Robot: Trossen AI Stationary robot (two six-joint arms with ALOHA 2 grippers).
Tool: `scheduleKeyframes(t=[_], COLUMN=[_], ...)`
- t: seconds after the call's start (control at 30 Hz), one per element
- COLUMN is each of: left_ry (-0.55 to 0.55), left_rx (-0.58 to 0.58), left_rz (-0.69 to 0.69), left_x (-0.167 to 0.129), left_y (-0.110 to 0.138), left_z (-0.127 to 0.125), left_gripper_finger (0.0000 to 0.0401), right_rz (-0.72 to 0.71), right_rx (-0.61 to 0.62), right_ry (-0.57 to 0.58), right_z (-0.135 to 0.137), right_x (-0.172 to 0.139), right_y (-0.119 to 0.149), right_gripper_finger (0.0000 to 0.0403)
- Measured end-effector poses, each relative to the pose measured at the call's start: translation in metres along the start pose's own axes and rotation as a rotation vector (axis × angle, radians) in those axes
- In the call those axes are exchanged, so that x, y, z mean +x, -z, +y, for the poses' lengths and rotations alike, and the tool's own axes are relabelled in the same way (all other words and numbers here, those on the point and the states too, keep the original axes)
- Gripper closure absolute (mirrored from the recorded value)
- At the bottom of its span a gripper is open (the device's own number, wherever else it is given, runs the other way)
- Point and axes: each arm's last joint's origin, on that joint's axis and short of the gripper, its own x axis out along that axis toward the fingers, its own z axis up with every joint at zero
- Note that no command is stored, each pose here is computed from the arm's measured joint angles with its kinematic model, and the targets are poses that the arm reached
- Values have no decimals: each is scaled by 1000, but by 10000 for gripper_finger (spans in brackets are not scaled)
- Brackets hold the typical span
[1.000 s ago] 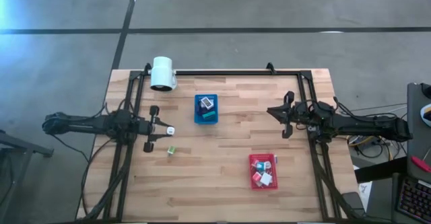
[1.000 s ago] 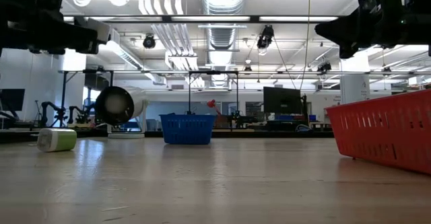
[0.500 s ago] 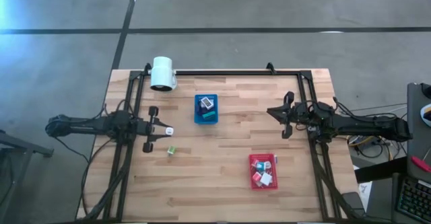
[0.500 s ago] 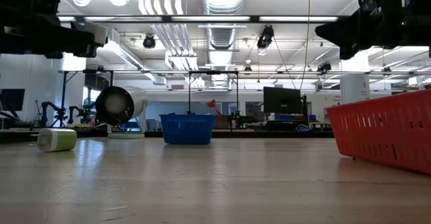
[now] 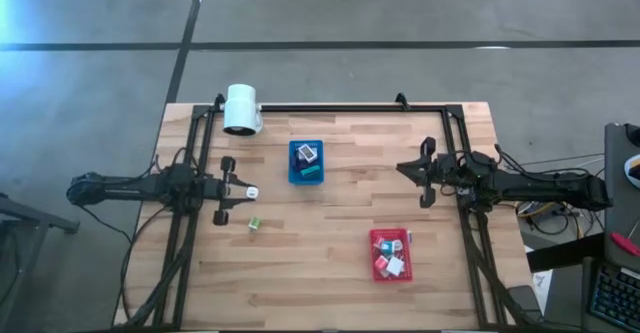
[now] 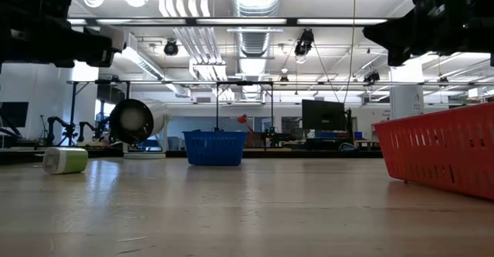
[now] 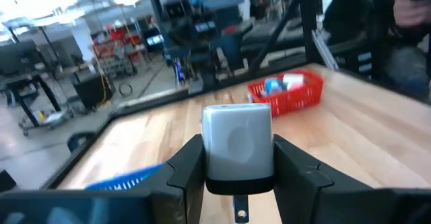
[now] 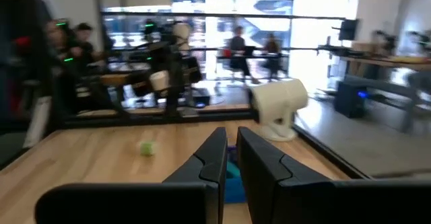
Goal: Pick & Place Office items
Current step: Put the white and black charger adapter into the red bin
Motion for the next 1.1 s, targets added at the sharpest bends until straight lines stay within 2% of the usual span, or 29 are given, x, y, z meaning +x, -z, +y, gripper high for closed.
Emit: scheduleKeyframes(t=[0.13, 0.27, 0.37, 0.5, 0.63, 0.8, 0.9, 1.1], left_ry=[23, 22, 19, 19, 17, -11, -9, -4], left_rx=[-21, -96, -140, -181, -192, -202, -247, -261], left_rz=[-81, -138, -169, -142, -96, -123, -130, -121], left_x=[0, -1, -1, 5, 19, 39, 52, 83], left_y=[-7, -16, -32, -48, -52, -57, -63, -86], left_z=[1, 3, 8, 13, 16, 20, 23, 33], left_gripper_finger=[268, 268, 268, 268, 268, 268, 268, 268], right_rz=[-1, -15, -9, -13, -28, -9, -5, -42], right_rx=[-40, -36, -36, -71, -74, -76, -77, -169], right_ry=[-110, -150, -180, -184, -181, -168, -158, -183], right_z=[3, 5, 7, 8, 8, 7, 7, 13], right_x=[0, 0, 0, 3, 5, 7, 8, 18], right_y=[0, -1, 0, 0, 0, 2, 3, -7], right_gripper_finger=[369, 369, 369, 369, 369, 369, 369, 369])
